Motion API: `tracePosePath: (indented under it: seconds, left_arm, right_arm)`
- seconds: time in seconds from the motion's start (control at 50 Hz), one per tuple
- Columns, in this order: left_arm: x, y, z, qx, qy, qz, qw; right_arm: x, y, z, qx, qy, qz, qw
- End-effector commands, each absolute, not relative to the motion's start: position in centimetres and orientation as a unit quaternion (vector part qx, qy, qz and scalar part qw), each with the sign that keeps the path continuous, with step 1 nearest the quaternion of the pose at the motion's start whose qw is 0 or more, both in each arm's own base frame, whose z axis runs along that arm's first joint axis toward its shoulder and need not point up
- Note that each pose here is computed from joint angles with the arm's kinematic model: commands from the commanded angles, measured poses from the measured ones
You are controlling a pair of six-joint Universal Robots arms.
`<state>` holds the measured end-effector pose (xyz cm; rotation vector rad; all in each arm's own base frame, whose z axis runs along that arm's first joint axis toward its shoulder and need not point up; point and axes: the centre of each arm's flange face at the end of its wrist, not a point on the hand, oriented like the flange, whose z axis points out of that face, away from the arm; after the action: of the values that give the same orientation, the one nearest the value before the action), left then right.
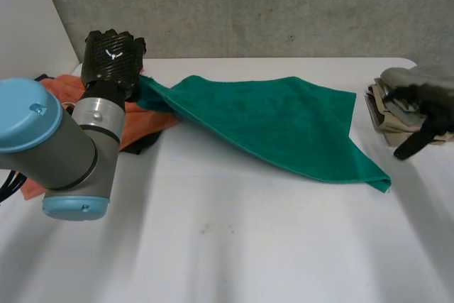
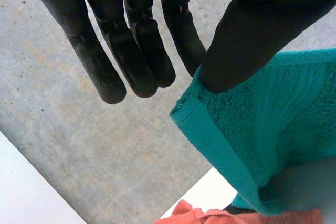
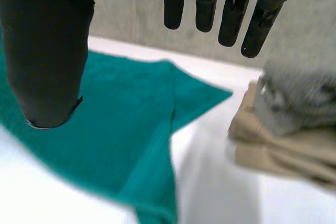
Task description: Fold the laundry.
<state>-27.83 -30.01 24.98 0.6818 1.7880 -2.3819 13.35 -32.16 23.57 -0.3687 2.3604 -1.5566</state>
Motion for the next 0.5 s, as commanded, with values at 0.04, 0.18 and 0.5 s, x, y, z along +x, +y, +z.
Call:
tracePosePath:
  seconds: [0.04, 0.18, 0.5]
  left_arm:
    - [-28.1, -30.4, 26.5, 0.214, 0.579, -0.786, 0.035]
    - [-28.1, -30.6, 26.9, 0.207, 0.579, -0.788, 0.029]
    - [-28.1, -31.0, 27.7, 0.199, 0.571, -0.796, 0.028]
  right_arm:
    - [14.2, -31.7, 17.6, -0.190, 0.824, -0.524, 0.103]
    - [14.4, -32.6, 14.8, -0.227, 0.817, -0.529, 0.045]
    - [15.5, -35.3, 11.6, -0.248, 0.813, -0.524, 0.046]
